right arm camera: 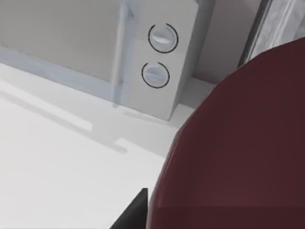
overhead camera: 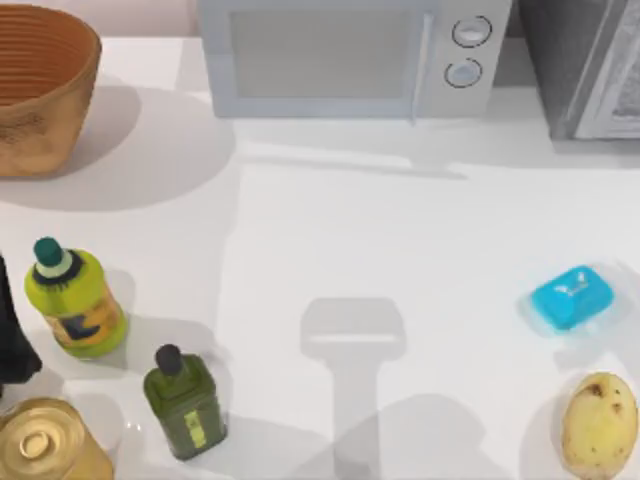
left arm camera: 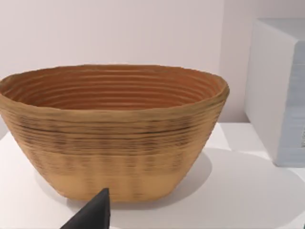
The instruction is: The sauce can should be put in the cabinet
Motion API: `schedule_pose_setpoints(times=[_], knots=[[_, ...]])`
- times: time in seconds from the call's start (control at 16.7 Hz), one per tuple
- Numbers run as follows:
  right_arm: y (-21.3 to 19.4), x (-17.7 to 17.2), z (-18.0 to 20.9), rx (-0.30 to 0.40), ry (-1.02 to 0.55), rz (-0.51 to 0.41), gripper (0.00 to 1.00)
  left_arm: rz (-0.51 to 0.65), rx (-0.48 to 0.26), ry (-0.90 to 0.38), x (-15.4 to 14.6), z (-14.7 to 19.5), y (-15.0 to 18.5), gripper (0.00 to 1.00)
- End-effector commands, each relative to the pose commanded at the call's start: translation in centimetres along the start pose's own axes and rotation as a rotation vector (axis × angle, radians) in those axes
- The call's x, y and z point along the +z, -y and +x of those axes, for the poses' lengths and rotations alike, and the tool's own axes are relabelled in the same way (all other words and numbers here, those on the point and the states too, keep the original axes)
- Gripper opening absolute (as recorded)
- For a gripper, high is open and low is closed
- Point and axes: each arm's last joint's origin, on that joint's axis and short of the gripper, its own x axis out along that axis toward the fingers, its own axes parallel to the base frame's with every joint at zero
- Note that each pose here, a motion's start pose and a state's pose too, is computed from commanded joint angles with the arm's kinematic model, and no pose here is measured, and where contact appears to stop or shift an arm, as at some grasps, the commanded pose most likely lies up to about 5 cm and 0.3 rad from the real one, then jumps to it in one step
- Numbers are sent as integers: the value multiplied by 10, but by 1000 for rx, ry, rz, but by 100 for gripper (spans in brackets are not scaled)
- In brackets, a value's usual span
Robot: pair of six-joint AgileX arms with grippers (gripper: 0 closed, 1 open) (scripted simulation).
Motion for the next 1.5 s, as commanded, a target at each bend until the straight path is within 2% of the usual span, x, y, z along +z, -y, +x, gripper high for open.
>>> schedule_pose_setpoints(times=[0.18, 0.36, 0.54, 0.9, 1.08, 1.2, 1.5], knots=[[-2, -40, -9, -160, 104, 110, 0, 0, 0, 0, 0, 0, 0, 100], [-3, -66, -8, -257, 177, 186, 0, 0, 0, 0, 0, 0, 0, 100], [-3, -74, -7, -288, 202, 212, 0, 0, 0, 0, 0, 0, 0, 100], [-3, -72, -7, -278, 193, 213, 0, 0, 0, 0, 0, 0, 0, 100], [-1, -50, -11, -263, 167, 219, 0, 0, 0, 0, 0, 0, 0, 100], [4, -22, -15, -259, 149, 223, 0, 0, 0, 0, 0, 0, 0, 100], [23, 85, -19, -272, 142, 226, 0, 0, 0, 0, 0, 0, 0, 100]])
